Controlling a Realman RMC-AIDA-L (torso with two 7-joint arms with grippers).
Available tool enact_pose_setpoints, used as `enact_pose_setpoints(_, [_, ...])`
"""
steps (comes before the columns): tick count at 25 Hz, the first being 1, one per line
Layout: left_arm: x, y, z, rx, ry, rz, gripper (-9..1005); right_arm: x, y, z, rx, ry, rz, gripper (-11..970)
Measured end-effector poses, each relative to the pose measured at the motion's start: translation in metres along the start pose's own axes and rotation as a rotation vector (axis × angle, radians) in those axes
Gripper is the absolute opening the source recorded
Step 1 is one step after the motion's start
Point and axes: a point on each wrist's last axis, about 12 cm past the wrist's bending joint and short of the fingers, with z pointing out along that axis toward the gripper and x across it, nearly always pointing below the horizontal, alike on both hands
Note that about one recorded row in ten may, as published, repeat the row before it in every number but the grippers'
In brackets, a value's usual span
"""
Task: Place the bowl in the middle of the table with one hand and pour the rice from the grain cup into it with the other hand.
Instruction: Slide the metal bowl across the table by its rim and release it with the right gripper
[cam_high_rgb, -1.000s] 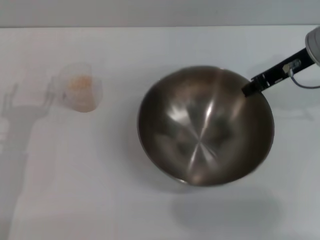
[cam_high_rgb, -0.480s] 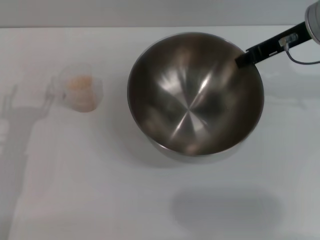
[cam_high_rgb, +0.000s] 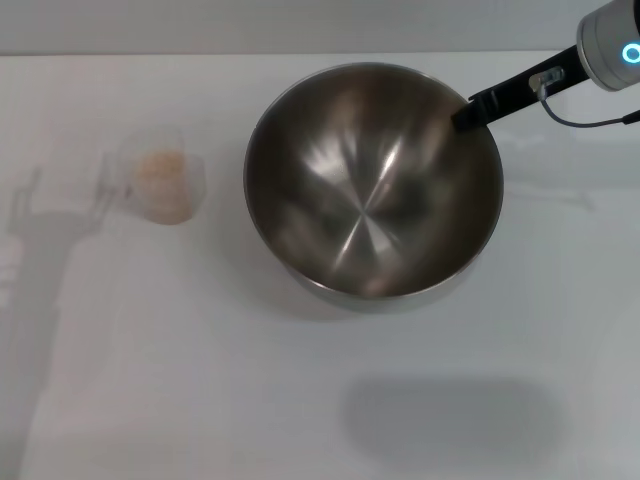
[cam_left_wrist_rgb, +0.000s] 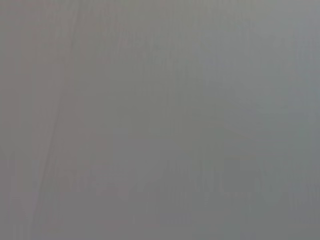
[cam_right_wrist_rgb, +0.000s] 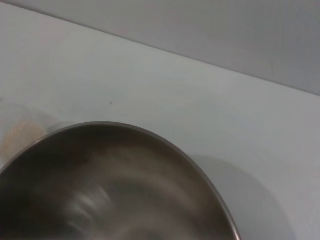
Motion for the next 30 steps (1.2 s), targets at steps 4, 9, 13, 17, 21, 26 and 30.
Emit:
enact_pose_setpoints(4, [0.000,-0.001,0.000,0.002,0.000,-0.001,819,0.002,0.002,0.004,-0.001,0.018,-0.011,105])
enact_pose_setpoints(9, [0.000,-0.001,0.000,0.003,0.002,-0.001,818,0.006,0.008,0.011,-0.004,0.055,-0.031,124])
enact_pose_setpoints(13, [0.001,-0.002,-0.001,0.010,0.005,-0.004,818,0.008,0.008,0.014,-0.004,0.067,-0.021,138])
enact_pose_setpoints(17, [0.000,-0.002,-0.002,0.010,0.003,-0.004,818,0.009,0.007,0.014,0.003,0.069,-0.014,153])
enact_pose_setpoints(21, [-0.001,-0.002,-0.003,0.010,-0.002,-0.004,817,0.008,0.006,0.014,0.013,0.072,-0.017,167])
enact_pose_setpoints(26, [-0.001,-0.002,-0.003,0.010,-0.004,-0.003,817,0.006,0.006,0.013,0.020,0.069,-0.023,185])
enact_pose_setpoints(30, [-0.001,-0.002,-0.003,0.010,-0.009,-0.003,817,0.002,0.007,0.008,0.029,0.052,-0.044,235])
